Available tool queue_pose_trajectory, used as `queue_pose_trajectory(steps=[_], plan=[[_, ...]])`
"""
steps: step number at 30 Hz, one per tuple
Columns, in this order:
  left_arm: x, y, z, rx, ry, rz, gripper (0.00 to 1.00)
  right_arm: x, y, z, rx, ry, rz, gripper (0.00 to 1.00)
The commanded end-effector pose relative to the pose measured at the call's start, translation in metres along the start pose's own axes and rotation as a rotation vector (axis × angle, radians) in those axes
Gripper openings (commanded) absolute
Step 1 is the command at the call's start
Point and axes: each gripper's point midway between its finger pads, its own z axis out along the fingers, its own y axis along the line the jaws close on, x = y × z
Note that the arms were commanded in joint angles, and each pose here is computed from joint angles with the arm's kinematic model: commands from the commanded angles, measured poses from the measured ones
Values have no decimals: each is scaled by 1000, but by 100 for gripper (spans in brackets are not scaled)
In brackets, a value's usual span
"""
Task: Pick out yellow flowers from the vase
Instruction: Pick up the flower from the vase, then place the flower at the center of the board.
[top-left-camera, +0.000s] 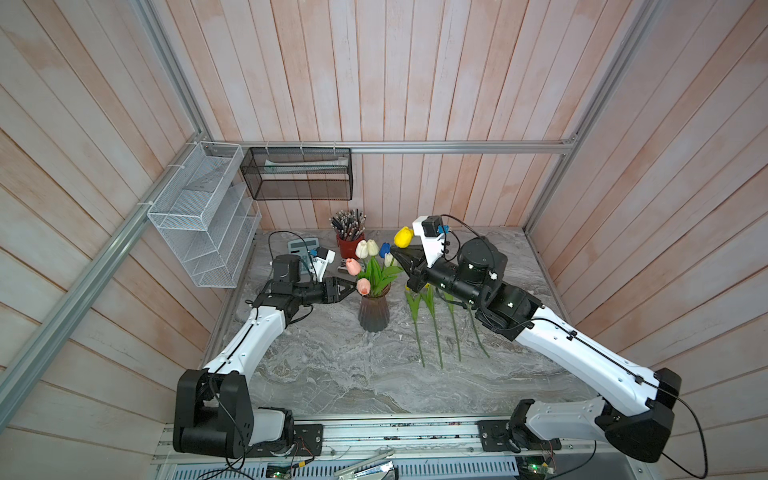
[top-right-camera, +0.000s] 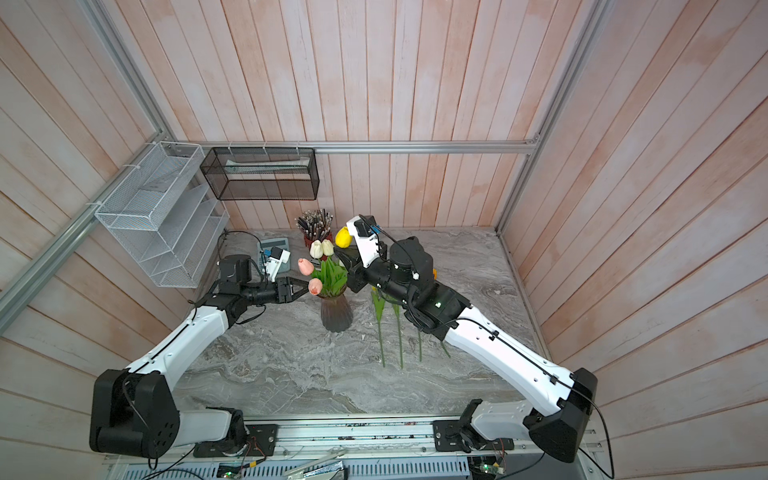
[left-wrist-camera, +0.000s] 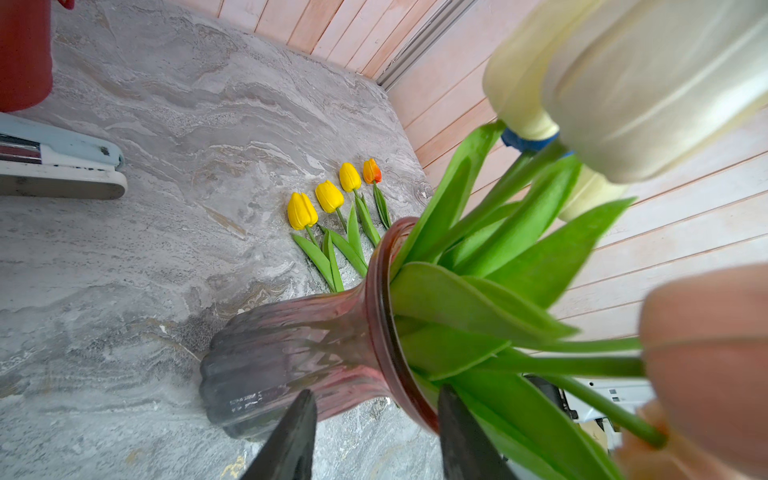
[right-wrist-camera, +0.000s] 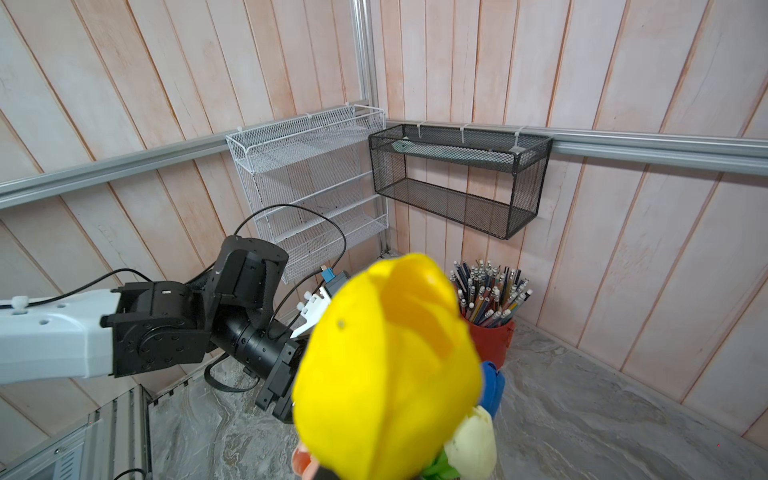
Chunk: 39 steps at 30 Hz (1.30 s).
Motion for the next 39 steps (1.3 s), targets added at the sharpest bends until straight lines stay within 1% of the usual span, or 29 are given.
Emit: queue_pose_trajectory(steps=[1,7,12,15,18,21,29,33,36,39], plan=[[-8,-1,0,-11,-7,27,48,-26,5,-14,-34,-57,-18,5],[-8,0,0,-19,-7,30,48,-50,7,-31,-47,-88,-35,5],[-8,1,-1,-34,-9,39,48,-66,5,-47,-64,-76,-9,5],[-9,2,-2,-46,-14,42,48,-76,3,-63,-85,-76,10,5],[-11,2,-3,-58,-22,52,48,-82,-3,-79,-90,-64,38,5],[-12,3,-4,-69,-27,54,48,-82,-19,-91,-55,-38,62,5],[-14,3,-6,-87,-38,63,48,-53,-72,-105,59,106,171,5],[-16,5,-7,-99,-44,66,48,-33,-95,-108,74,182,204,5],[-16,5,-7,-105,-46,66,48,-16,-121,-112,107,210,282,5],[-15,5,-10,-120,-47,71,48,9,-144,-112,147,263,358,6]])
